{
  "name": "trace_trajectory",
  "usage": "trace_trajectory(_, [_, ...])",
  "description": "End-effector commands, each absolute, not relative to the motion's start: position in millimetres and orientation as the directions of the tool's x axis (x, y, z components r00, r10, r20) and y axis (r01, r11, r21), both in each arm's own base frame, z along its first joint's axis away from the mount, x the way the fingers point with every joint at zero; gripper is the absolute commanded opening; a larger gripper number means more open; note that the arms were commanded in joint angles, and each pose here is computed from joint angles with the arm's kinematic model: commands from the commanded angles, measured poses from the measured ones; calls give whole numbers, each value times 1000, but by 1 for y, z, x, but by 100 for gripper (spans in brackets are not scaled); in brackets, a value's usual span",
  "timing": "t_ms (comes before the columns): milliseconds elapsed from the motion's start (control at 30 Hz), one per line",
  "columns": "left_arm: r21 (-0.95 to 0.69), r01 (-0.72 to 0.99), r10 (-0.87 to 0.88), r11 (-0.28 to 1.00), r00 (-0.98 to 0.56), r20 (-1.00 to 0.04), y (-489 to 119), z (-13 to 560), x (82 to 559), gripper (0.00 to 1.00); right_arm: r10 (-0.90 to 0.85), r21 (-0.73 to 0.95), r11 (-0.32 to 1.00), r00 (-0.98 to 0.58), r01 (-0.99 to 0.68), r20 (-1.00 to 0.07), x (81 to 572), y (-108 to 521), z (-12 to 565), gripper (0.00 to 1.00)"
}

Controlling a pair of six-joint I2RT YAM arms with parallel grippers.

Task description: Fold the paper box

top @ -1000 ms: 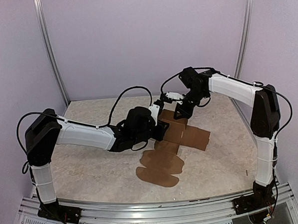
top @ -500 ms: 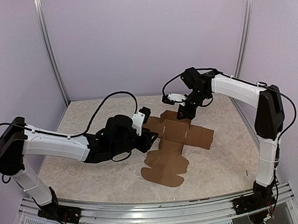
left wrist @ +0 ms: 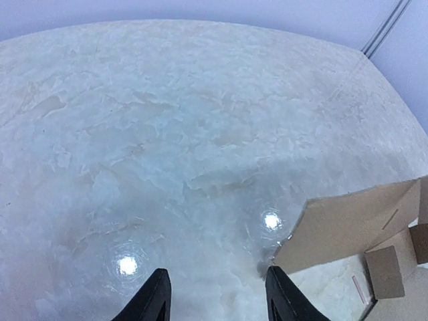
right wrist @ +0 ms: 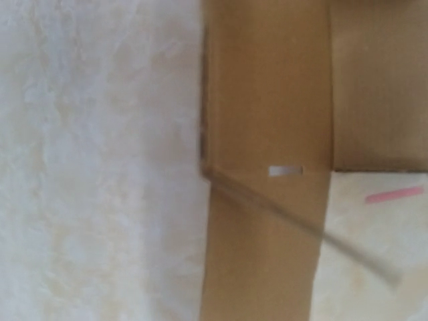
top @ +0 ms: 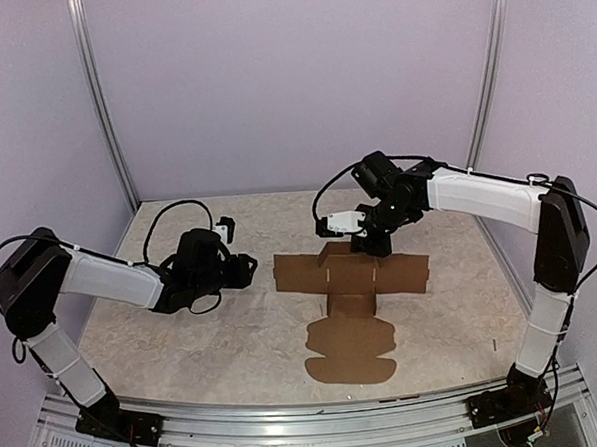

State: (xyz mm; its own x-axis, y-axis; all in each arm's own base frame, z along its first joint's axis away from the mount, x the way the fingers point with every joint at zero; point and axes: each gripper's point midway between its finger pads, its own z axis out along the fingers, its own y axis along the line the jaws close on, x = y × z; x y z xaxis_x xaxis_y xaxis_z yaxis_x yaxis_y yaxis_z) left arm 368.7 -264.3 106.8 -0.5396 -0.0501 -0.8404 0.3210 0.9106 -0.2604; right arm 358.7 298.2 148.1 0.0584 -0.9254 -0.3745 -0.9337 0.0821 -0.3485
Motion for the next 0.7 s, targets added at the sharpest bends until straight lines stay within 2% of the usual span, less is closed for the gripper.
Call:
trace_trajectory(0, [-339, 380, -94, 861, -536, -839, -286, 107, 392, 45, -919, -487, 19, 177, -873, -353, 352, 301, 166, 0])
trace_trajectory(200, [-362, 594, 36, 718, -551, -833, -341, 82, 384, 37, -925, -577, -22, 236, -816, -299, 340, 302, 160, 0])
trace_trajectory(400, [-414, 727, 98, 548, -547, -831, -373, 91, 358, 37, -935, -651, -7, 236, -759, -264, 351, 303, 160, 0])
trace_trajectory(667, [-386, 839, 163, 384, -473, -866, -394, 99, 332, 38, -943, -698, 6, 229, -716, -243, 358, 297, 148, 0])
